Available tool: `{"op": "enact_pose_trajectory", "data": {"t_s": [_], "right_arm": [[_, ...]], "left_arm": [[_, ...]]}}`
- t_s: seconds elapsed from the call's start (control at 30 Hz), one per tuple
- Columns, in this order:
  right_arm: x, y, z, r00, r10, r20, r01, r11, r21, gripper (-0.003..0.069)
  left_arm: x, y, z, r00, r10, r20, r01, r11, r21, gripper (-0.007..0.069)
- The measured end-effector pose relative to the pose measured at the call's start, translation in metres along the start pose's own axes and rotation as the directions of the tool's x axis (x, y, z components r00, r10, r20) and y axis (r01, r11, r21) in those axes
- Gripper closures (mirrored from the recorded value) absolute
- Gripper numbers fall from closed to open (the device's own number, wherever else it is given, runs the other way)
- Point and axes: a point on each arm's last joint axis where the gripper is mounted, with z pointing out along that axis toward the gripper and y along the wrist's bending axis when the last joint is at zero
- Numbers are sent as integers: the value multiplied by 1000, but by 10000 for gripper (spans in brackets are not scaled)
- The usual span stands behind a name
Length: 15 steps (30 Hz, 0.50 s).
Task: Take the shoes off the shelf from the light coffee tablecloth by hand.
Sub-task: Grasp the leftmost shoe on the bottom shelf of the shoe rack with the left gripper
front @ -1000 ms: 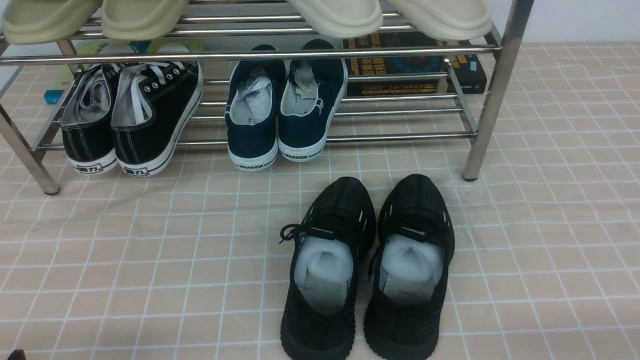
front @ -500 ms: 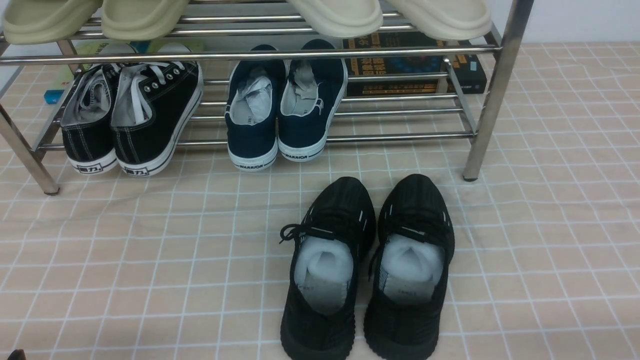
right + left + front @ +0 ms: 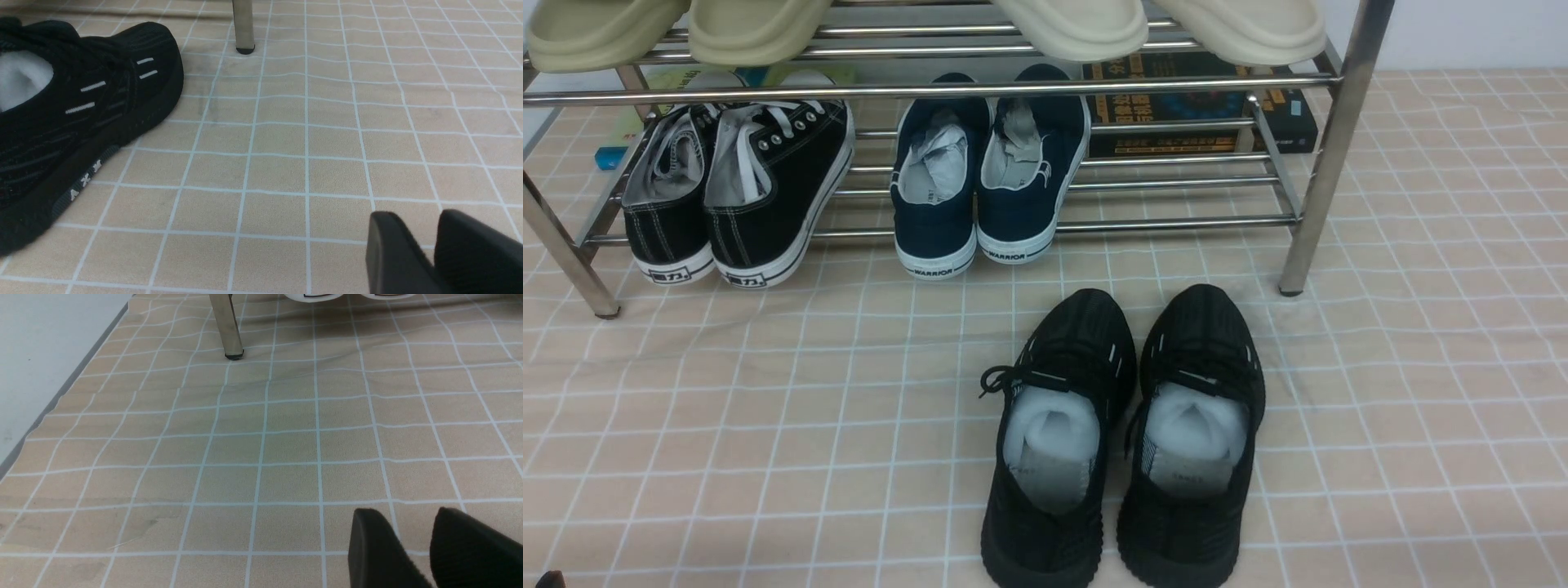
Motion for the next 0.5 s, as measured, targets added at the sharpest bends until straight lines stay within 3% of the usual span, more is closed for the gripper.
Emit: {"op": "enact_pose_trajectory", "data": {"t_s": [0.13, 0.2, 0.23, 0.3, 0.4, 0.43, 0.47, 0.5], "right_arm": [[0, 0, 0, 1000, 0, 0, 0, 1000, 0, 466], [0, 0, 0, 1000, 0, 0, 0, 1000, 0, 462], [0, 0, 0, 1000, 0, 0, 0, 1000, 0, 461], [0, 0, 0, 1000, 0, 0, 0, 1000, 0, 460], [0, 0, 0, 1000, 0, 0, 0, 1000, 0, 459], [0, 0, 0, 1000, 0, 0, 0, 1000, 0, 459], [0, 0, 0, 1000, 0, 0, 0, 1000, 0, 459], [0, 0, 0, 1000, 0, 0, 0, 1000, 0, 459]], "left_arm": [[-1, -2, 0, 997, -81, 6, 81, 997, 17, 386], [-2, -5, 0, 964, -265, 14, 264, 963, 61, 386], [-4, -7, 0, 917, -398, 13, 395, 914, 94, 386], [-9, -12, -1, 726, -688, -15, 680, 714, 167, 386], [-14, -15, -2, 414, -906, -89, 896, 389, 216, 386], [-16, -16, -3, 330, -938, -111, 928, 300, 220, 386], [-16, -16, -3, 315, -942, -116, 933, 285, 220, 386], [-16, -16, -3, 262, -956, -129, 948, 229, 222, 386]]}}
